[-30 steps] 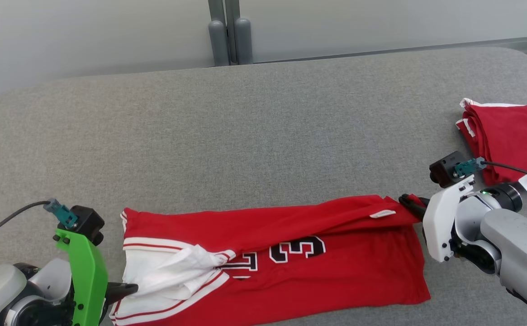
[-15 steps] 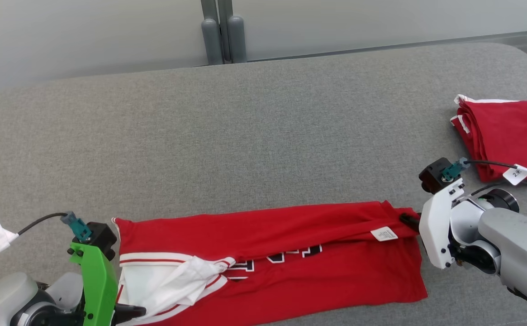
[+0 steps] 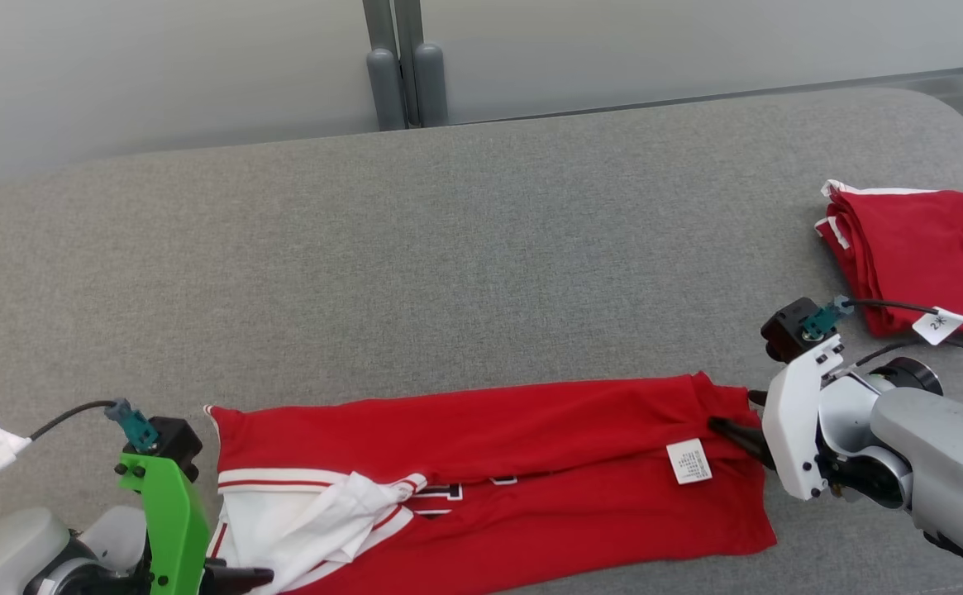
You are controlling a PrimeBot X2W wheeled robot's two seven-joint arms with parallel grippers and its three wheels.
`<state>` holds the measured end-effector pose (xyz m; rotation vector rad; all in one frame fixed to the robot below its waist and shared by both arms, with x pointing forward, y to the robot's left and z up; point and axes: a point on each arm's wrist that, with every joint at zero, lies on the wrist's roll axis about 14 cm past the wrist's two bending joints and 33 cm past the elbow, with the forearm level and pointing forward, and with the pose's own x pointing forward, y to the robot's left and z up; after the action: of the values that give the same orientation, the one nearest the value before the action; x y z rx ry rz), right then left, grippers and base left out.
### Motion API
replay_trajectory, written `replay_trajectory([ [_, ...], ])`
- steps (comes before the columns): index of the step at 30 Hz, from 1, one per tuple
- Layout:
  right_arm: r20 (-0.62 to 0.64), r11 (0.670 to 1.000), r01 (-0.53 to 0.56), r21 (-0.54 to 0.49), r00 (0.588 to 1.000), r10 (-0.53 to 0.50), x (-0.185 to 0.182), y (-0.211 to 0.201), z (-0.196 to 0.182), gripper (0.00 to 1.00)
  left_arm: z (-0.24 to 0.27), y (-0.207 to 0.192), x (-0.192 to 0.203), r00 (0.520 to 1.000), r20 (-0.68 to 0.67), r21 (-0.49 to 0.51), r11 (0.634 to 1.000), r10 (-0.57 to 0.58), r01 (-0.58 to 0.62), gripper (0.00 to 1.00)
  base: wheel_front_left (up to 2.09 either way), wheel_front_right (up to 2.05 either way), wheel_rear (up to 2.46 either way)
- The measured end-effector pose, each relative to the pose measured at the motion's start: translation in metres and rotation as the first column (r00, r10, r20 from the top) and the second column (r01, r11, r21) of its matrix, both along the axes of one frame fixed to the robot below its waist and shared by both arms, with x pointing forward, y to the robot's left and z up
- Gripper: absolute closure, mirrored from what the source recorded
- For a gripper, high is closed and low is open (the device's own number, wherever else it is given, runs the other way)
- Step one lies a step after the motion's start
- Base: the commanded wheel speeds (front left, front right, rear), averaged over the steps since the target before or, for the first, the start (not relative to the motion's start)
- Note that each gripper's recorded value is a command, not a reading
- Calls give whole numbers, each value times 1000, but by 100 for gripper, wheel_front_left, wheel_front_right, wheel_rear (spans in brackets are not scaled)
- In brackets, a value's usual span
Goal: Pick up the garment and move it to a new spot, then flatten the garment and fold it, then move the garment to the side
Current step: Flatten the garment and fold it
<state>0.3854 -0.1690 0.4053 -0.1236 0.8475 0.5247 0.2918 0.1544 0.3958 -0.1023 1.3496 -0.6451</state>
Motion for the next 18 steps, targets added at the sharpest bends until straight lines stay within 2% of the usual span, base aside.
replay_trajectory([
  [5, 61, 999, 28, 29, 998, -29, 2, -8, 15, 0, 24, 5, 28, 981, 183, -37, 998, 59, -53, 0, 0, 0, 0],
  [8, 153, 995, 51, 81, 986, -63, 11, -12, 37, 0, 48, 11, 52, 928, 358, -59, 995, 101, -85, 0, 0, 0, 0],
  [11, 282, 984, 82, 160, 951, -125, 21, -19, 64, 0, 66, 24, 66, 851, 505, -50, 989, 145, -138, 0, 0, 0, 0],
  [14, 425, 960, 97, 262, 882, -206, 32, -25, 95, 0, 91, 35, 81, 719, 660, -86, 973, 216, -214, 0, 0, 0, 0],
  [15, 465, 947, 105, 303, 851, -243, 36, -28, 106, 0, 102, 41, 87, 656, 716, -101, 965, 239, -241, 0, 0, 0, 0],
  [17, 500, 927, 116, 356, 815, -294, 37, -31, 115, 0, 117, 49, 93, 542, 790, -144, 947, 285, -288, 0, 0, 0, 0],
  [18, 507, 917, 122, 380, 802, -317, 38, -32, 118, 0, 122, 52, 93, 501, 809, -168, 938, 307, -304, 0, 0, 0, 0],
])
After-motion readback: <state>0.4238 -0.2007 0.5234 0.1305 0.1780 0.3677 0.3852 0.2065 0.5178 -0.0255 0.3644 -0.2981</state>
